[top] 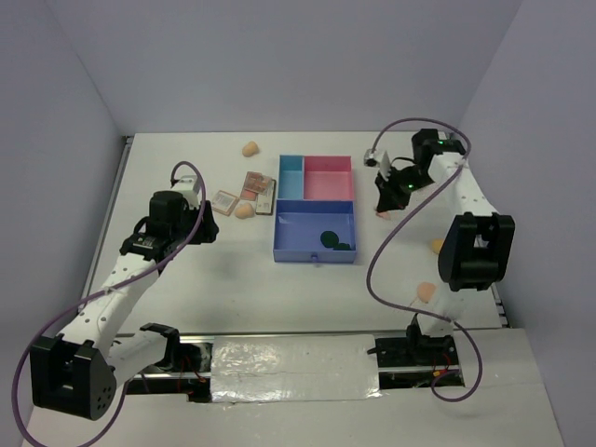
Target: Organize the makeup
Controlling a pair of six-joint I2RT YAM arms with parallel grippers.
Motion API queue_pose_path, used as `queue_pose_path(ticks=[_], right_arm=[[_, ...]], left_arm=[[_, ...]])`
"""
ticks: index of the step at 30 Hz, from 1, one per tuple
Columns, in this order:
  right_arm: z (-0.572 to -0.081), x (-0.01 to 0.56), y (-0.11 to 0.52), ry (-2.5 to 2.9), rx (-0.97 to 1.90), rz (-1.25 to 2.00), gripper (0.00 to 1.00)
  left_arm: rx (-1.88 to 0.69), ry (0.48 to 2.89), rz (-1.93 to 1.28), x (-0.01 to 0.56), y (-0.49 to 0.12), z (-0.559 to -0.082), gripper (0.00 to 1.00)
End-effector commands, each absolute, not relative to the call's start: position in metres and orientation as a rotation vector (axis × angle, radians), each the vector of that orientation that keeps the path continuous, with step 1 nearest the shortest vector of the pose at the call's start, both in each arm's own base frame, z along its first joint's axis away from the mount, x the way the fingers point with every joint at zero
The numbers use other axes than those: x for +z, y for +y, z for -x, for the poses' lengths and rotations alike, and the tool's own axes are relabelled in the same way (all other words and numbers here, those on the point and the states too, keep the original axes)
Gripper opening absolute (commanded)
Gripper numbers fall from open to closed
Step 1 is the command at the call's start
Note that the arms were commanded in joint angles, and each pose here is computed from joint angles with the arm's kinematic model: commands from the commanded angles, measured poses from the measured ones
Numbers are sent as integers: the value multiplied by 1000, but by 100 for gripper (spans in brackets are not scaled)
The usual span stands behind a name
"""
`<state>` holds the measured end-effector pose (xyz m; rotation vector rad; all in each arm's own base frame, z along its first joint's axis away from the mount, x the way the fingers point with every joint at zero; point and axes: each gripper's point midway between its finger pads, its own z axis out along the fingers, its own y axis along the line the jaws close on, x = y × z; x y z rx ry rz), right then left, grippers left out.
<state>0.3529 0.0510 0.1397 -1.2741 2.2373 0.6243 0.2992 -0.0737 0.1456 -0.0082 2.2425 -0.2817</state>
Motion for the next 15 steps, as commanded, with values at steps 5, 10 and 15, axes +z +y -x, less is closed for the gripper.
queue_pose_path(ticks=[5,10,15], right_arm=[[-324,172,136,1903,653,1603,2],[-331,174,168,1868,668,1607,4],[-330,152,191,1878,620,1651,12]], left_arm=[[-289,2189,-8,157,-74,-307,64],[-289,2181,-9,159,-73,-307,64],[-287,2172,-4,162,-72,-306,64]])
